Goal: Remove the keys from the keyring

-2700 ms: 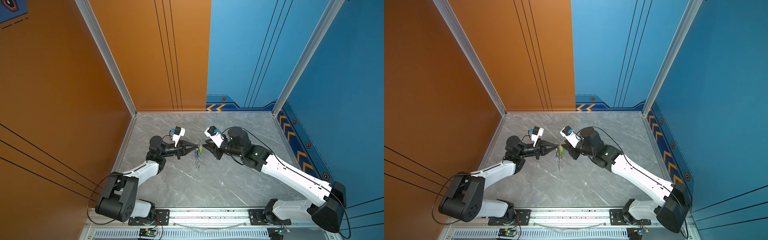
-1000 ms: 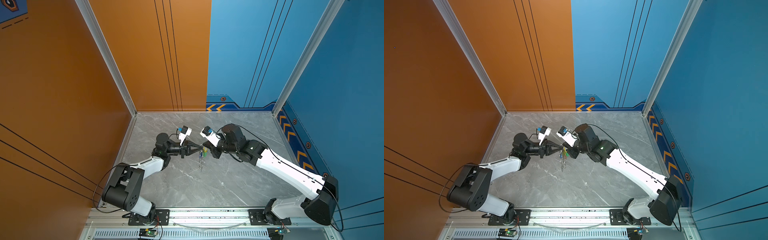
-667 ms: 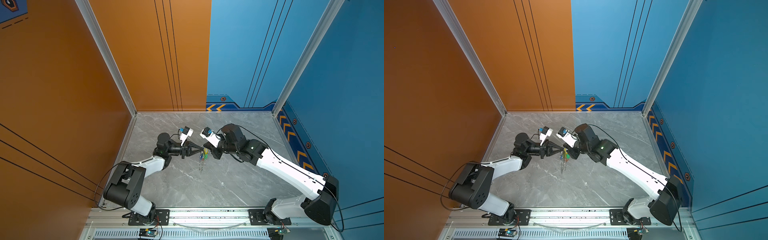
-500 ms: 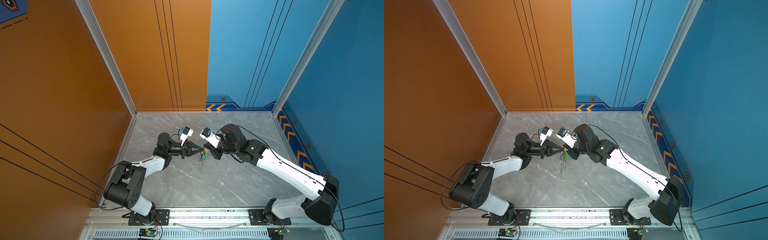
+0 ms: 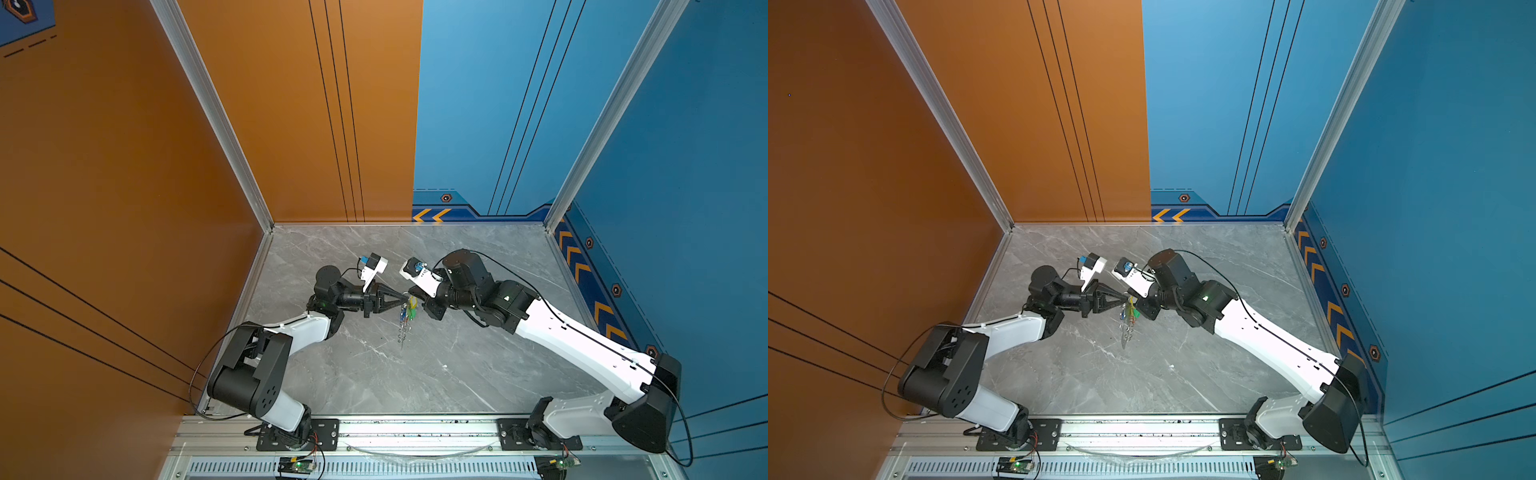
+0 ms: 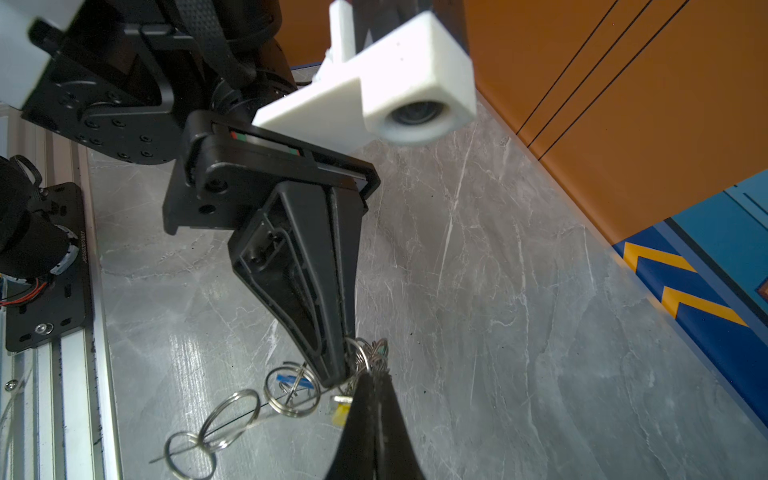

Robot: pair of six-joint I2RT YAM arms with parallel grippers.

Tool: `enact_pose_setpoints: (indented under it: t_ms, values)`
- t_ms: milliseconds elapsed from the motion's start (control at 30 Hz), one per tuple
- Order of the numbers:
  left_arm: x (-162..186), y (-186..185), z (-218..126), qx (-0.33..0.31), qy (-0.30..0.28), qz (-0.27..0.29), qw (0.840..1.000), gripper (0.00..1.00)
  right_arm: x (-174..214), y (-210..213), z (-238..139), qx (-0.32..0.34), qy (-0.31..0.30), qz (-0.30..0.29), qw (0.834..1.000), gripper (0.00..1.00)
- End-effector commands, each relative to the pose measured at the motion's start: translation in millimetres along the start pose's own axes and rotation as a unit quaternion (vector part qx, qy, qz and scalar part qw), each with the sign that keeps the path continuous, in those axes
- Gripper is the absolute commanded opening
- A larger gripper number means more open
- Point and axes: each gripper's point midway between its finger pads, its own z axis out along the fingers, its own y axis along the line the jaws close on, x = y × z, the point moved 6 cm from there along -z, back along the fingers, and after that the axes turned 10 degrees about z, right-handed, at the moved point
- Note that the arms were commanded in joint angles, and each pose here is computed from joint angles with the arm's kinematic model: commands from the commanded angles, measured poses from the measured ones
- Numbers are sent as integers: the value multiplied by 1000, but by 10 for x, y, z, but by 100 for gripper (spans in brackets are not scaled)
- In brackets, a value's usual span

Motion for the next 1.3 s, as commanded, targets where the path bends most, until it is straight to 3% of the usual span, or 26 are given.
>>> enact_pose_setpoints:
  t_ms: [0, 100, 200, 333, 567, 833, 1267]
  values:
    - [64, -61, 53, 39, 22, -5, 999, 0, -471, -140, -240, 50, -93, -12, 994, 0]
    - [47, -47, 22, 30, 17, -1, 999, 0, -478, -118, -205, 37, -87, -9, 995, 4]
    - [19, -36, -35, 14, 8, 6, 1000, 0, -405, -132, -186, 37, -79, 2, 996, 18]
    - [7, -9, -88, -1, 1, 8, 1000, 0, -285, -191, -217, 41, -73, 24, 996, 29]
    - [-48, 54, -175, -38, -18, 12, 999, 0, -73, -164, -190, 30, -62, 54, 996, 35]
    - [-103, 33, -211, -56, -30, 12, 998, 0, 125, -73, 65, 10, -44, 70, 997, 53]
    - [-201, -81, -173, -46, -34, 18, 998, 0, 74, -110, 338, 47, -34, 56, 997, 56]
